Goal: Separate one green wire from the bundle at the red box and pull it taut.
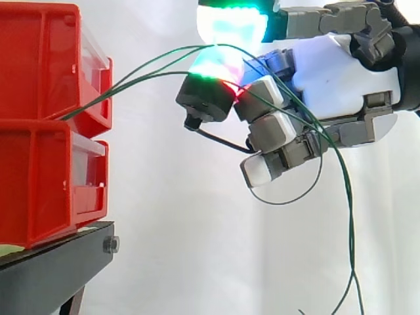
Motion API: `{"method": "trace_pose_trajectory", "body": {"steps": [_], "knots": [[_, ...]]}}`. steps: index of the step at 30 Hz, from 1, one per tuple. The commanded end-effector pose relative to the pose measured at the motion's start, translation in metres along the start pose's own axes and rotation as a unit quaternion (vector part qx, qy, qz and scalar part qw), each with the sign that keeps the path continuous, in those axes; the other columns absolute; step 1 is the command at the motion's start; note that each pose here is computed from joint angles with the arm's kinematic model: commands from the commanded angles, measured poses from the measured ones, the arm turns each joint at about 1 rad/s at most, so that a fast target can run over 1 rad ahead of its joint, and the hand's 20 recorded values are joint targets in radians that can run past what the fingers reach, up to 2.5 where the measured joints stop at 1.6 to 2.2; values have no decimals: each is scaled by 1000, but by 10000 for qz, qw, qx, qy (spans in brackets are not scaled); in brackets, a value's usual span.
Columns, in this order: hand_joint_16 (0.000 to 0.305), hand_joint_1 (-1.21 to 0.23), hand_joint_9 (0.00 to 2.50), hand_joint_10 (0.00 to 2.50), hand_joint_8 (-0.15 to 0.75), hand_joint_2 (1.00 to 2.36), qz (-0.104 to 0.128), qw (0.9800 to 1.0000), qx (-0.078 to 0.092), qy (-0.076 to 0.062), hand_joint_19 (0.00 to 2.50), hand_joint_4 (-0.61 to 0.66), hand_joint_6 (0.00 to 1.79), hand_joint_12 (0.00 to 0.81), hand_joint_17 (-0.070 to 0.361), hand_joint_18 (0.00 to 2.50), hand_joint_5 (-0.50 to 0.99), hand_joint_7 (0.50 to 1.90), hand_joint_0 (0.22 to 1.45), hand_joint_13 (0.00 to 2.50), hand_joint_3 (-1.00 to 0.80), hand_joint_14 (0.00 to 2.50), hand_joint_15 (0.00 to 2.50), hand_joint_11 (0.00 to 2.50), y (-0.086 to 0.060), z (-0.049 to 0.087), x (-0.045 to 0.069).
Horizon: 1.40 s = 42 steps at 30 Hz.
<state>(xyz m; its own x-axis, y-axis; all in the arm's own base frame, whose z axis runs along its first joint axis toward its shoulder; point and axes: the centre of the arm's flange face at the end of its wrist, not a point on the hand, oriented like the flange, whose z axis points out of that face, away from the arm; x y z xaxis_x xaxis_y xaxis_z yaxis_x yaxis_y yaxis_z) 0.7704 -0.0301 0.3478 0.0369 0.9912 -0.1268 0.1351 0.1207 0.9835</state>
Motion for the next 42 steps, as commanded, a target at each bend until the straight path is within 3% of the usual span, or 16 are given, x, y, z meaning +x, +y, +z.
{"method": "trace_pose_trajectory", "body": {"steps": [1, 9, 16, 26, 31, 34, 36, 38, 42], "knots": [[47, -776, 1002, 23, 262, 1026, 9, 10000, -5, -1, 523, -61, 908, 342, 105, 799, -177, 1311, 667, 991, -99, 24, 649, 803, 0, 0, 0], [44, -773, 1003, 19, 230, 1022, 311, 9995, 89, -32, 473, -164, 895, 326, 98, 729, -176, 1304, 686, 898, -152, 21, 553, 749, -2, -2, -8], [38, -841, 835, 14, 153, 1021, 652, 9975, 272, -44, 345, -262, 867, 288, 86, 569, -168, 1299, 687, 679, -198, 10, 257, 382, -3, -9, -24], [34, -881, 555, 1, 111, 1018, 522, 9980, 339, -81, 144, -319, 839, 270, 77, 323, -158, 1324, 687, 440, -238, 1, 35, 0, 7, -19, -42], [34, -877, 563, 2, 113, 1018, 74, 9991, 395, -122, 155, -299, 843, 278, 77, 307, -166, 1322, 686, 450, -249, 1, 60, 51, 10, -24, -53], [35, -870, 603, 3, 120, 1018, -341, 9985, 399, -151, 187, -299, 849, 284, 79, 347, -169, 1294, 687, 489, -246, 3, 95, 114, 11, -25, -59], [36, -864, 624, 5, 134, 1019, -821, 9956, 420, -160, 217, -298, 853, 292, 82, 394, -170, 1283, 687, 534, -247, 5, 135, 161, 10, -25, -62], [37, -859, 648, 6, 143, 1019, -981, 9942, 422, -153, 238, -294, 853, 296, 83, 414, -171, 1281, 687, 561, -247, 6, 161, 180, 10, -25, -62], [38, -857, 667, 7, 144, 1019, -1530, 9873, 413, -126, 273, -291, 856, 298, 85, 457, -172, 1267, 686, 601, -243, 7, 203, 221, 11, -25, -59]]}}
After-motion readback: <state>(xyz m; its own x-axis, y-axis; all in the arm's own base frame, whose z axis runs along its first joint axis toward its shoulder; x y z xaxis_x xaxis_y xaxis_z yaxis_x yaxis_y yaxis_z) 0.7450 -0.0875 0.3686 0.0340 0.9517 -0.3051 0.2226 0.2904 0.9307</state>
